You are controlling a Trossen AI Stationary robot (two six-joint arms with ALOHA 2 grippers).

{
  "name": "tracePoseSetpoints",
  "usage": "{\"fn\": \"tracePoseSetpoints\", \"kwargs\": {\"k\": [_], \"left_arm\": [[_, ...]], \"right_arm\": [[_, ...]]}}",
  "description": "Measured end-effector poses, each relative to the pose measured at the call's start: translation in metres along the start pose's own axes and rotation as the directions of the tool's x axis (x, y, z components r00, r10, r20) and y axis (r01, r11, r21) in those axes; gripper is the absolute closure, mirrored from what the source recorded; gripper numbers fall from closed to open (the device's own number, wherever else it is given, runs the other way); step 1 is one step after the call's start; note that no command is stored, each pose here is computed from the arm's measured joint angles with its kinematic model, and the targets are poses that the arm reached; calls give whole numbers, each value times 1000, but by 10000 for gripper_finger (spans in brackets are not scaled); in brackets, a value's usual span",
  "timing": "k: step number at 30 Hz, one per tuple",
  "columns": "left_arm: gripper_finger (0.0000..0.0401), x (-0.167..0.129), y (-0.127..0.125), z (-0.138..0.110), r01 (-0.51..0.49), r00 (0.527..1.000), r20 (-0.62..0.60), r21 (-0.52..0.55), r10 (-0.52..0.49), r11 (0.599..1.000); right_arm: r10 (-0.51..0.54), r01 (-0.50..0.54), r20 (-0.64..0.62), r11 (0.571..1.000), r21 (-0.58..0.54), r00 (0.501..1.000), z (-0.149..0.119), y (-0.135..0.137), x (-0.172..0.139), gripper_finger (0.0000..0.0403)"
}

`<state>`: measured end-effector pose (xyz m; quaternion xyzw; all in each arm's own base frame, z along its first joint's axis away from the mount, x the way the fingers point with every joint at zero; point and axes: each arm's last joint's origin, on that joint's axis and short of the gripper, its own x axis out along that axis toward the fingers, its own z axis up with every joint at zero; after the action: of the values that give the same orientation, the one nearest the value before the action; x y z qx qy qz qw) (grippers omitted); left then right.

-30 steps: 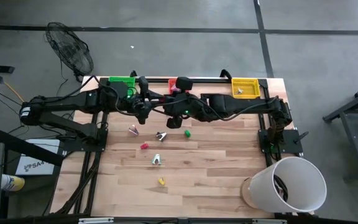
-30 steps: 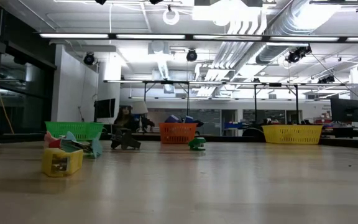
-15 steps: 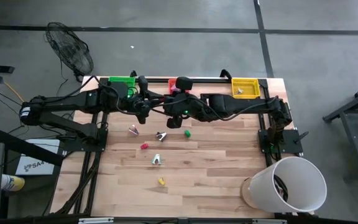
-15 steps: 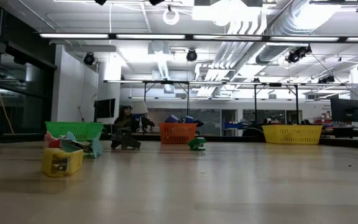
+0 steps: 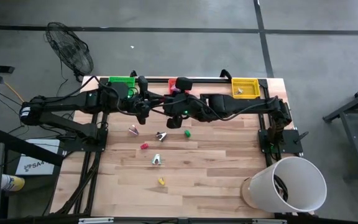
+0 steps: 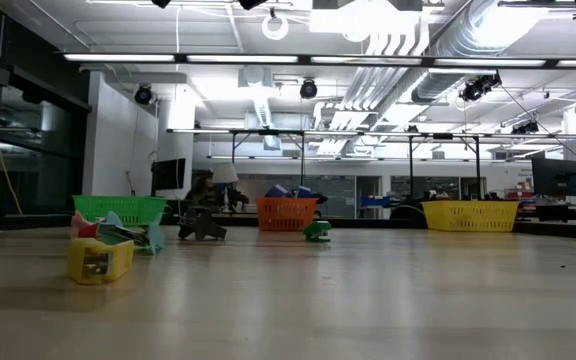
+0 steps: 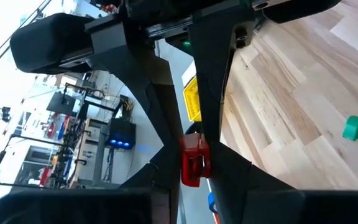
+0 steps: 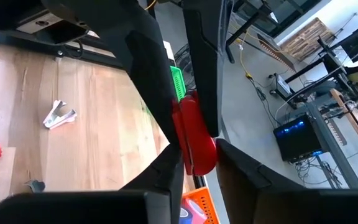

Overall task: Pick and place Stapler, Stapler remover, tape
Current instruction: Put the right red stapler into the green bin

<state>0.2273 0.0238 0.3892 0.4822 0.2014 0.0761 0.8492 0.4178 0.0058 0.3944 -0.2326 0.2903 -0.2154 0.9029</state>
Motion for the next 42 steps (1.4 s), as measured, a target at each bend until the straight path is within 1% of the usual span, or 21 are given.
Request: {"fn": "tracePoseSetpoints", "kwargs": {"k": [2, 5, 7, 10, 13, 16, 19, 22, 25, 28, 32, 33, 37, 40, 42], "left_arm": [[341, 0, 0, 0, -6, 1000, -11, 5, 6, 1000], [341, 1, -3, -4, 1, 997, -71, 14, 0, 1000], [342, 2, -4, -5, 0, 996, -94, 15, 2, 1000], [342, 1, -5, -7, -7, 991, -133, 14, 8, 1000], [342, 0, -5, -9, -32, 979, -203, 9, 34, 999], [342, -1, -5, -14, -74, 950, -302, 6, 72, 997], [342, -1, -5, -23, -90, 914, -397, 2, 83, 996], [341, 0, -3, -38, -94, 881, -470, -70, 50, 993], [341, 1, 2, -60, -121, 836, -549, -157, 16, 980], [341, 0, 7, -83, -155, 778, -628, -234, -27, 960], [341, -2, 13, -112, -182, 729, -675, -353, -115, 918], [341, -2, 14, -118, -191, 724, -677, -383, -134, 904], [341, -3, 16, -144, -226, 680, -697, -494, -227, 839], [341, -1, 15, -165, -251, 630, -710, -569, -315, 783], [341, 2, 13, -178, -254, 596, -712, -605, -371, 755]], "right_arm": [[-26, 26, -9, 1000, 4, 1000, 0, 0, 0, 317], [-86, 87, -26, 996, 7, 996, 0, -2, -1, 299], [-106, 106, -31, 994, 10, 994, 0, -4, -2, 286], [-104, 104, -38, 994, 18, 994, -1, -4, -1, 269], [-100, 103, -55, 993, 55, 993, -3, -3, -1, 255], [-91, 103, -106, 988, 119, 990, -10, -6, 1, 243], [-82, 118, -176, 972, 203, 981, -20, -11, 6, 234], [-52, 127, -253, 949, 287, 966, -31, -18, 10, 230], [-20, 128, -306, 933, 337, 952, -39, -24, 13, 229], [-3, 133, -337, 922, 363, 942, -44, -27, 15, 229], [4, 137, -343, 912, 386, 939, -46, -30, 16, 229], [5, 137, -343, 911, 388, 939, -46, -30, 16, 229], [-6, 148, -347, 911, 384, 938, -46, -30, 16, 229], [-25, 169, -364, 913, 372, 931, -48, -30, 15, 229], [-35, 184, -382, 914, 361, 923, -50, -31, 15, 229]]}}
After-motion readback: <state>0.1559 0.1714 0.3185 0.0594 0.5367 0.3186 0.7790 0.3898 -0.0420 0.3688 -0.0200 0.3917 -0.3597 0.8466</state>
